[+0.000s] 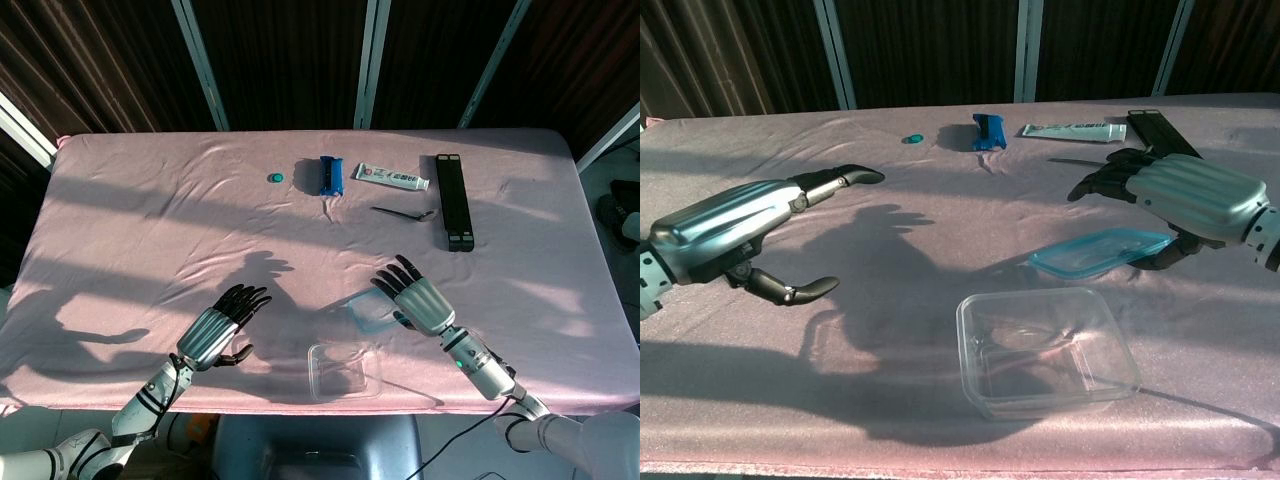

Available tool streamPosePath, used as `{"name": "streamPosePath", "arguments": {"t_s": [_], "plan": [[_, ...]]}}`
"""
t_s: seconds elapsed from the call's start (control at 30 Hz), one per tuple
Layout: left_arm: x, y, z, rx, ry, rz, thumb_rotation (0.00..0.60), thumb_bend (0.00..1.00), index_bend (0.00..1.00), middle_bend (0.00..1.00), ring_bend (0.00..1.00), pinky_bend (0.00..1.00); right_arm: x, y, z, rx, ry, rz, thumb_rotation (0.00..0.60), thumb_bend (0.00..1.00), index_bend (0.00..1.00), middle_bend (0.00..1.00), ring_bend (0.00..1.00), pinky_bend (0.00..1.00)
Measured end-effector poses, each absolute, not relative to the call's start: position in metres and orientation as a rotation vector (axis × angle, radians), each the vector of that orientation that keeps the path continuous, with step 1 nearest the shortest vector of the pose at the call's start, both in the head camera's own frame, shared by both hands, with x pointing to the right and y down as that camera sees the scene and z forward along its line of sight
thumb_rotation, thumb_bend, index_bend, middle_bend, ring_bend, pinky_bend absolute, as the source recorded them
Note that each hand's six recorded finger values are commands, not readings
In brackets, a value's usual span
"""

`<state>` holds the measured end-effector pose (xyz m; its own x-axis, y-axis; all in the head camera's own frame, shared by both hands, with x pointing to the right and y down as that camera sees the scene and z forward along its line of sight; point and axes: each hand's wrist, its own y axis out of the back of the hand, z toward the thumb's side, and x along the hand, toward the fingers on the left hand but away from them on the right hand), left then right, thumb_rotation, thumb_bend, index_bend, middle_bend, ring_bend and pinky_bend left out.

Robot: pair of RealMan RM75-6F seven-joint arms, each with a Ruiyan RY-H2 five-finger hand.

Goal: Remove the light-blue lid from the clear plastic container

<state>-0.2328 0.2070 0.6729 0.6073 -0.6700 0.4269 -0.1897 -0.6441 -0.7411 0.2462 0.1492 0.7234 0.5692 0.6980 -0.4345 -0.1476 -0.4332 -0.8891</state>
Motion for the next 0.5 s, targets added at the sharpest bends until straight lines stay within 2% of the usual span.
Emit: {"name": "streamPosePath", "arguments": {"t_s": [0.07, 0.17, 0.3, 0.5], "plan": [[-0.242, 0.206, 0.672, -2.162, 0.682, -0.962, 0.6, 0.33, 0.0, 0.0, 0.0, 0.01, 0.247, 0.154, 0.723, -1.799, -0.436, 1.048, 0.6, 0.09, 0.0, 0.05, 0.0, 0.0], [-0.261, 0.205, 0.669, -2.141, 0.694, -1.002, 0.6, 0.33, 0.0, 0.0, 0.0, 0.0, 0.249, 0.163, 0.718, -1.852, -0.41, 1.078, 0.6, 0.07, 0.0, 0.01, 0.0, 0.0], [-0.293, 0.206, 0.661, -2.087, 0.698, -1.067, 0.6, 0.33, 0.0, 0.0, 0.0, 0.0, 0.259, 0.176, 0.703, -1.918, -0.385, 1.119, 0.6, 0.07, 0.0, 0.0, 0.0, 0.0], [-0.354, 0.217, 0.633, -1.958, 0.777, -1.198, 0.6, 0.34, 0.0, 0.0, 0.0, 0.0, 0.301, 0.189, 0.658, -1.87, -0.446, 1.227, 0.6, 0.07, 0.0, 0.0, 0.0, 0.0]]}}
